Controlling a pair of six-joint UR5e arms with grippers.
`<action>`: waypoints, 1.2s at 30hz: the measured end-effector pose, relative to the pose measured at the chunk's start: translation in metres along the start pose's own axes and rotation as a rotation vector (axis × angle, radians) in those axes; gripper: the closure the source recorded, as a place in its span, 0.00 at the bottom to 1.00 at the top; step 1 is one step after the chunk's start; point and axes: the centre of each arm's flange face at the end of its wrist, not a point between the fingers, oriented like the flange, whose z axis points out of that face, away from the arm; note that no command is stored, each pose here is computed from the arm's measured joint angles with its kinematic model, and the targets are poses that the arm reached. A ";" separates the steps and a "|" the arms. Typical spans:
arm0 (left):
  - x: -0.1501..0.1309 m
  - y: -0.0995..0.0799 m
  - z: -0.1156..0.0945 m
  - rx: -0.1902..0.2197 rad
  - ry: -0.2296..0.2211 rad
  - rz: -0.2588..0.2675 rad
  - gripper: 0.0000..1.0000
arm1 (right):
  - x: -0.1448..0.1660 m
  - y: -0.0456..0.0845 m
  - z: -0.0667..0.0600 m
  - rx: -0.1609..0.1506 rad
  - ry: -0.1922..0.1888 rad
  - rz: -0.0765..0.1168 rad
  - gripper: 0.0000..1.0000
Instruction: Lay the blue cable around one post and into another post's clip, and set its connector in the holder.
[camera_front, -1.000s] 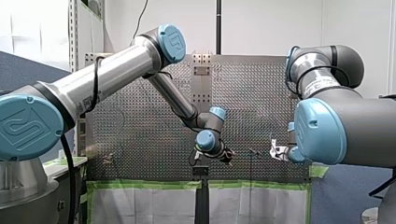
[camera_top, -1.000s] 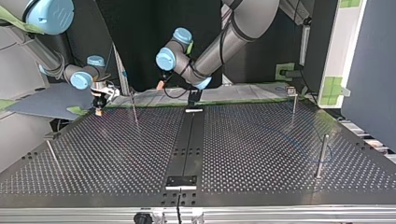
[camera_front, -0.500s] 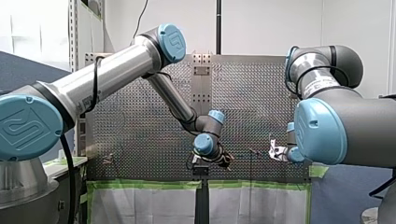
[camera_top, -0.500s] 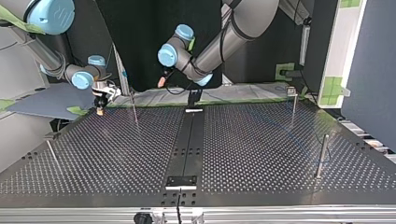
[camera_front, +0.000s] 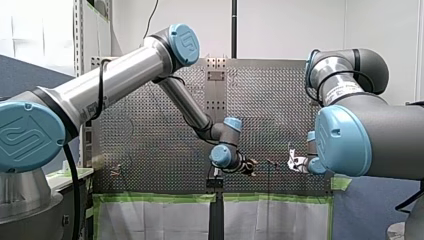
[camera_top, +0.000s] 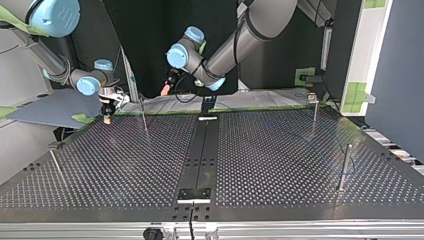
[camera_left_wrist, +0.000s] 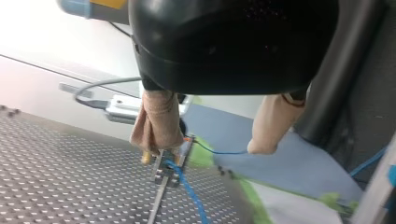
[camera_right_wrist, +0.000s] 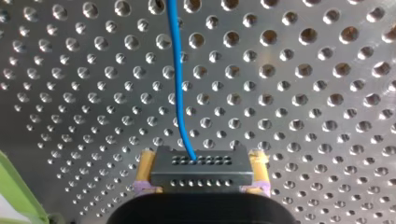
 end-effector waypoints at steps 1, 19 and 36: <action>-0.002 -0.001 0.000 0.001 -0.009 -0.008 0.00 | 0.000 0.000 0.000 0.001 0.001 0.001 0.96; -0.018 -0.004 -0.002 -0.013 -0.103 -0.097 0.00 | -0.001 -0.001 0.000 0.007 0.002 0.007 0.96; -0.019 -0.004 -0.002 0.000 -0.102 -0.097 0.00 | -0.002 -0.001 0.000 0.006 -0.001 0.007 0.96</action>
